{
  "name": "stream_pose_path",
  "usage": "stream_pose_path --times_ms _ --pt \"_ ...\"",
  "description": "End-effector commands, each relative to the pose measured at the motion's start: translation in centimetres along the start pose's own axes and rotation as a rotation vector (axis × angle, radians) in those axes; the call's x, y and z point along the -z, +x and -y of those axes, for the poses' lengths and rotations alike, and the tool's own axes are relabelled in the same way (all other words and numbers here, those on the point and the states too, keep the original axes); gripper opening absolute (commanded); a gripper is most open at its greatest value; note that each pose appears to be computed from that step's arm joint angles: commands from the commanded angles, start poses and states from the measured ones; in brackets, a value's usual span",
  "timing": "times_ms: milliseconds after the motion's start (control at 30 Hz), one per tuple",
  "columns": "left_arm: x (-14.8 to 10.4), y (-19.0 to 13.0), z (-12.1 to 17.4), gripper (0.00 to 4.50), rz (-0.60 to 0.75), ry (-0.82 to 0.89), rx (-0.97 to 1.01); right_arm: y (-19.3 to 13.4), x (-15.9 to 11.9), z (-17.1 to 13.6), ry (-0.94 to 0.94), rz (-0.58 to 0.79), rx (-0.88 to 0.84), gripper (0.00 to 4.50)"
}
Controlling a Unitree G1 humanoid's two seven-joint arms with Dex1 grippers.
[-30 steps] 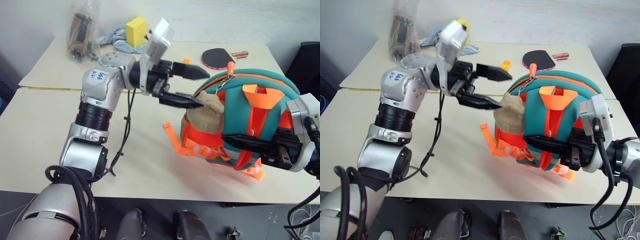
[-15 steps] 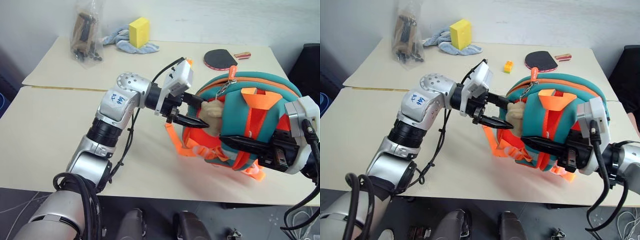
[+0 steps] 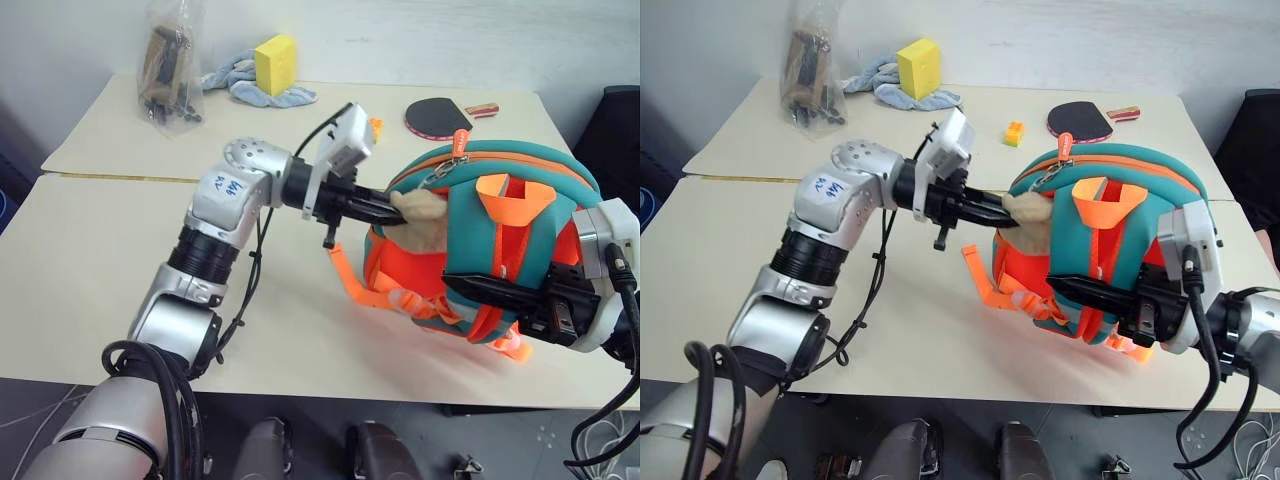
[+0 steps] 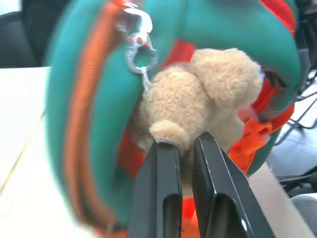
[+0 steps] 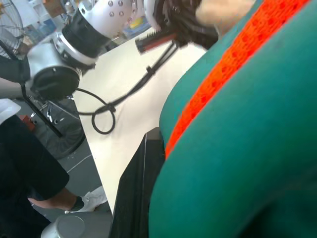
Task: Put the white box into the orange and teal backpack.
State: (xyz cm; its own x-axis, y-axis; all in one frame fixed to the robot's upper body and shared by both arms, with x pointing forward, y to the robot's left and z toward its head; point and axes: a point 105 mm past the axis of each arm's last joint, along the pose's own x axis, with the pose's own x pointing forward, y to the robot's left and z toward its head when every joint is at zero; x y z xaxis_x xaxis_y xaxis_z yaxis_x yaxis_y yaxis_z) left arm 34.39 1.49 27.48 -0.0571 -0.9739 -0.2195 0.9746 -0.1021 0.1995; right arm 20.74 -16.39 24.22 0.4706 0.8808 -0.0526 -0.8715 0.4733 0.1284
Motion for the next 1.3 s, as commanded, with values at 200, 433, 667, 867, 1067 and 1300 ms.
stream_pose_path --times_ms 200,433,667,867,1067,1300 --pt "3.6 -7.8 -2.5 0.02 -0.226 0.097 -0.139 -1.8 -1.4 -0.9 -0.031 0.084 -0.033 0.00" --pt "10.5 -4.5 -1.3 0.02 -0.382 0.155 -0.059 -2.0 -1.9 -0.6 -0.049 0.149 -0.017 0.00" --pt "14.6 1.3 0.5 0.02 -0.382 0.172 -0.029 -1.5 -2.4 -0.2 -0.087 0.175 0.019 0.00" --pt "13.3 -0.8 0.7 0.72 -0.295 0.036 -0.056 -0.8 0.4 1.4 -0.141 0.004 0.126 0.66" --pt "10.5 -6.4 3.2 2.55 -0.205 -0.027 0.014 -4.3 1.1 2.2 -0.140 -0.097 0.182 2.57" --pt "6.1 -14.1 3.5 4.44 -0.189 0.006 -0.191 -15.8 -1.8 4.9 -0.034 -0.130 0.401 4.50"
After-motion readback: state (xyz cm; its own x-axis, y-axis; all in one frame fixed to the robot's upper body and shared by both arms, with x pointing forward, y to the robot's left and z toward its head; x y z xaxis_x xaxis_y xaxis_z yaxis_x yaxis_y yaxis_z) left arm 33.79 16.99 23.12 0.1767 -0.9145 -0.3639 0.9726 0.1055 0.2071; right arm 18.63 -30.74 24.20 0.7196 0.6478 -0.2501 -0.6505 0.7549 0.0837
